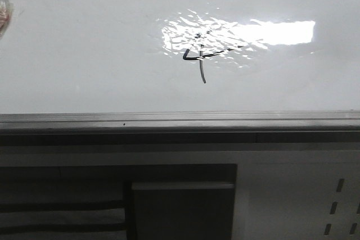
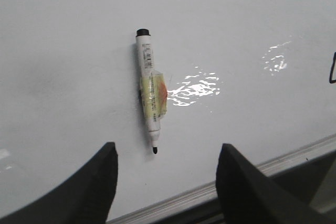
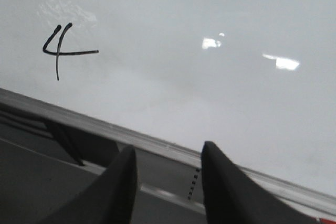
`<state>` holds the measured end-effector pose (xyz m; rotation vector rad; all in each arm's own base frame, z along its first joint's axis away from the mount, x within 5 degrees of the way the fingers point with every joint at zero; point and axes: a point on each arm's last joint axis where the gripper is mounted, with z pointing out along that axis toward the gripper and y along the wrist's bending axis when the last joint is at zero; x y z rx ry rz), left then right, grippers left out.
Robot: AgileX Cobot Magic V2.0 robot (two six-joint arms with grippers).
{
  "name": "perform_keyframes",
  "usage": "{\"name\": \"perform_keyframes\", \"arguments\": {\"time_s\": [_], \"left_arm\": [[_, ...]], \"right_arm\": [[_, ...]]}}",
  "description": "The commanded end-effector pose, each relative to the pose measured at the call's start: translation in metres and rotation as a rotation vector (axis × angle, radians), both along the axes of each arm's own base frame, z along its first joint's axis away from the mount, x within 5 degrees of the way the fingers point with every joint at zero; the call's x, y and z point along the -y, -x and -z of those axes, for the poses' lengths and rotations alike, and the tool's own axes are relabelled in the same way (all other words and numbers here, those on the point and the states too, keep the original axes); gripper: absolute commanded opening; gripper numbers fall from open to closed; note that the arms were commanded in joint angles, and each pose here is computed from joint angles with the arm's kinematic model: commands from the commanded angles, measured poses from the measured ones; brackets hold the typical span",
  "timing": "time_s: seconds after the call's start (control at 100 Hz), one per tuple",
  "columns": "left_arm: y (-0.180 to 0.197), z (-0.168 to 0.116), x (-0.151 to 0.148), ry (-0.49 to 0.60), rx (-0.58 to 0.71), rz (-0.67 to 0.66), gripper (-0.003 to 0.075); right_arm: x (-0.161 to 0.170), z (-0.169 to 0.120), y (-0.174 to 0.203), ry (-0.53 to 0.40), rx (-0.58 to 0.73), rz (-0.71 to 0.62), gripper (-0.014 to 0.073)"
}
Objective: Write number 4 on whiteboard
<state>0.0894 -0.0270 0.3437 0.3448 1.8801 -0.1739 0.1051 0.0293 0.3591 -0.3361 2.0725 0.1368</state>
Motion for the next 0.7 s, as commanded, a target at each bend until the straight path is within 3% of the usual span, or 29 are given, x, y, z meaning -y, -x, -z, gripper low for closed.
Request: {"name": "perform_keyframes", "arguments": {"time_s": [0.0, 0.1, 0.17, 0.3, 0.38, 0.69], "left_arm": [[0.002, -0.002, -0.005, 0.069, 0.158, -0.067, 0.0386], [0.004, 0.012, -0.008, 0.121, 0.236, -0.11, 0.0365], [0.003, 0.02, -0.01, 0.151, 0.268, -0.136, 0.0299], [0.0, 0.027, -0.012, 0.164, 0.289, -0.16, 0.0096], [0.0, 0.026, -0.013, 0.166, 0.3, -0.165, -0.0019], [0.0, 0.025, -0.013, 0.18, 0.307, -0.169, -0.002]], "right_arm": [[0.003, -0.007, 0.003, -0.026, 0.202, 0.015, 0.021], [0.005, 0.0, 0.011, -0.058, 0.323, 0.013, 0.0155], [0.007, 0.005, 0.017, -0.075, 0.383, 0.013, 0.0085], [0.008, 0.014, 0.024, -0.091, 0.443, 0.012, -0.0074], [0.008, 0.017, 0.024, -0.087, 0.438, 0.012, -0.0071], [0.009, 0.018, 0.024, -0.077, 0.425, 0.012, -0.0071]]}}
